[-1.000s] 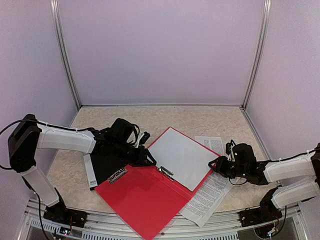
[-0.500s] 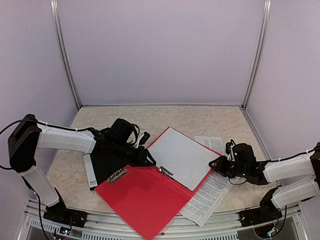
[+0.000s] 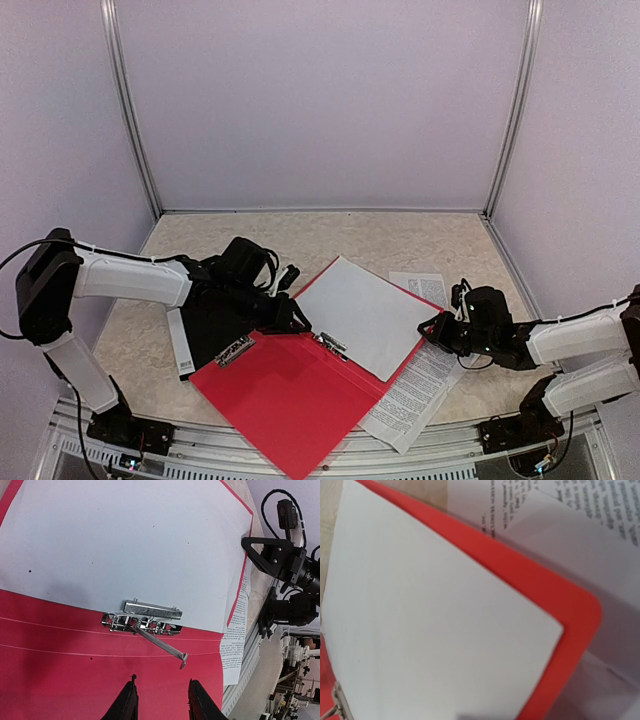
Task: Put the files into the folder
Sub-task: Hold the folder at the center of the board.
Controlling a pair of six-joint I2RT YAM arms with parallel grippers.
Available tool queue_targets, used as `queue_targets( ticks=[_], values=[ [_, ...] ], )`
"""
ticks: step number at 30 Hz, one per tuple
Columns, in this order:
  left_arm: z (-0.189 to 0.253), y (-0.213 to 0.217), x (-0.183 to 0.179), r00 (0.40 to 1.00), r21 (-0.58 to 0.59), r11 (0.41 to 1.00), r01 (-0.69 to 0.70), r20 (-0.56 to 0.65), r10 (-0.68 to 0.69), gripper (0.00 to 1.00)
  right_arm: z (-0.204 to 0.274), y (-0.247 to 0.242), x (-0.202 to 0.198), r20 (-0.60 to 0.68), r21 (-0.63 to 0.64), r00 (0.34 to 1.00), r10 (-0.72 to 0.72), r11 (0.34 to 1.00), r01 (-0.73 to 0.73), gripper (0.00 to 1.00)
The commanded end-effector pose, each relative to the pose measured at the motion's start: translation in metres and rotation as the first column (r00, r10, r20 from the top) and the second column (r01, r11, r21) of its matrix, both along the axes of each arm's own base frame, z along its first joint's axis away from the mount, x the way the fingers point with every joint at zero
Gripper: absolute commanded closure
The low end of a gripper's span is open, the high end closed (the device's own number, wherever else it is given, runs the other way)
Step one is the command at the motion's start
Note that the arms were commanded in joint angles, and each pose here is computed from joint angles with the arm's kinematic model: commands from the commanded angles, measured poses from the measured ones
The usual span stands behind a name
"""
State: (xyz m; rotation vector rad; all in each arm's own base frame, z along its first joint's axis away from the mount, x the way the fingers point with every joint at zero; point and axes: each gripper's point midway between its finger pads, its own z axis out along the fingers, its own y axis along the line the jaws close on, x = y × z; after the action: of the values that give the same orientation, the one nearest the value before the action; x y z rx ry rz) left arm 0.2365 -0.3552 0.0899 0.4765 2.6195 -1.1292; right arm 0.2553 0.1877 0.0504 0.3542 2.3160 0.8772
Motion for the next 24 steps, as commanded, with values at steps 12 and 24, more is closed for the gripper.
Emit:
queue_targets(
  ticks=[12,24],
  values=[
    [0.006,-0.024,-0.005,0.994,-0.006,0.994,0.111,0.009,-0.111,0.67,0.003,-0.003,0.003,0.01,-0.017,1.0,-0.002,1.0,0.002,0.8],
    [-0.003,-0.033,-0.017,0.983,0.0,0.984,0.176,-0.046,-0.175,0.67,0.007,-0.003,0.005,0.017,-0.023,1.0,-0.001,1.0,0.002,0.81]
  ],
)
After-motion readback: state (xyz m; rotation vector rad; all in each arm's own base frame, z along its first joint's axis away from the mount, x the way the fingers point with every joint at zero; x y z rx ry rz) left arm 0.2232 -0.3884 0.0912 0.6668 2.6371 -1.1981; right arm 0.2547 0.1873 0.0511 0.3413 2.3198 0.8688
